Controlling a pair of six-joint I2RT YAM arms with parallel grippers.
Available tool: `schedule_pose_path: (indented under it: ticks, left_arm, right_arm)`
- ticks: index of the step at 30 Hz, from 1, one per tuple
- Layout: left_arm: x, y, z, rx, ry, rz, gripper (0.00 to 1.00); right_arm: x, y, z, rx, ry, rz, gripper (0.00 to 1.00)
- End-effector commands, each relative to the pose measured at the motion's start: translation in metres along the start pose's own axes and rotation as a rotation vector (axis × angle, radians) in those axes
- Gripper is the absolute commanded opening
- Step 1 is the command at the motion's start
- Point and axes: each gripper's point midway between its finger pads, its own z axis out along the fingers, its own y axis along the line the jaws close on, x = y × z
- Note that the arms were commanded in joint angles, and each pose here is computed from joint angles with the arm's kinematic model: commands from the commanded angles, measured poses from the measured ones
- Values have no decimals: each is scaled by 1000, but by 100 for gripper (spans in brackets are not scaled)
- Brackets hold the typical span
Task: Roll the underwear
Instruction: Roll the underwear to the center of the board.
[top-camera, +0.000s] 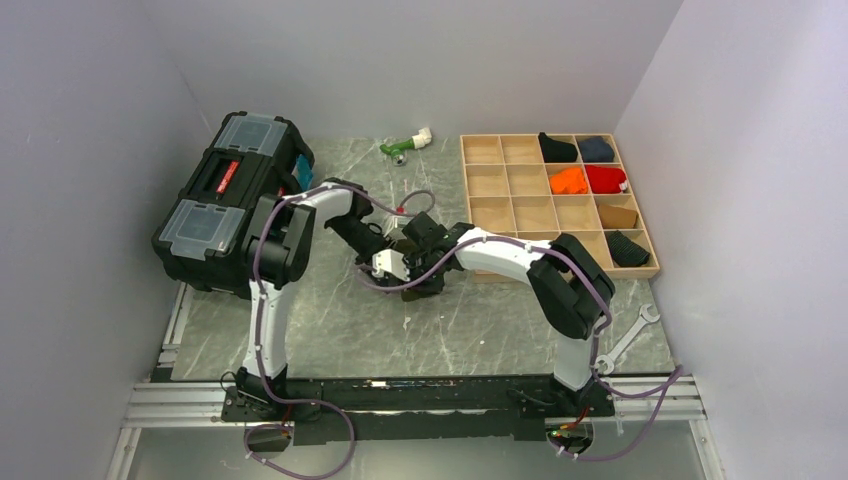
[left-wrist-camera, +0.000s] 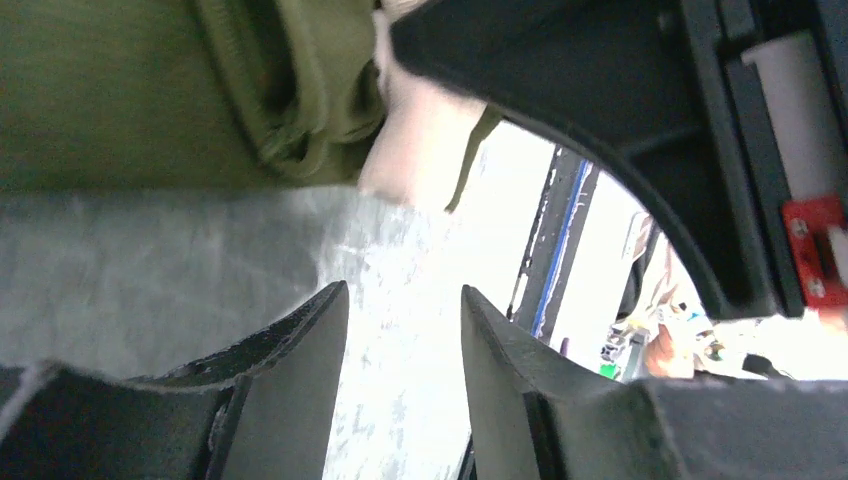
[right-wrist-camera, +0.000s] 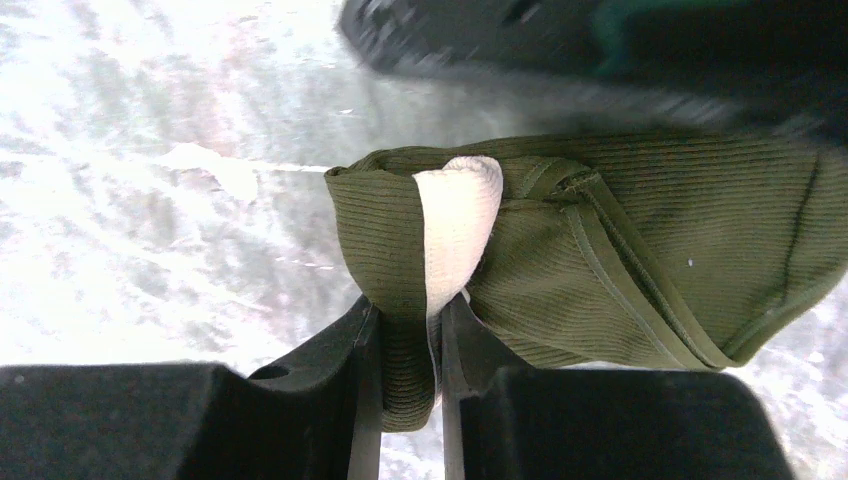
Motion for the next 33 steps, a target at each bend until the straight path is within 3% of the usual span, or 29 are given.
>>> schedule_pose_path:
  ticks: [1,18,24,33]
  left_arm:
    - [-5,-11,-26,-76,-71,77,50]
    - [37,-13,-101,-402,-285,8,53]
    - [57,-5,-124,-605,-320,-8,54]
    - [75,-24,-165,-860,-408,37,56]
  right_arm:
    - [23,43,2,-208,69,120,0]
    - [-1,43,-16,-499,19,293,0]
    - [-4,31,-10,-586,-1,357,0]
    - [-4,19,9,-708,-8,433,0]
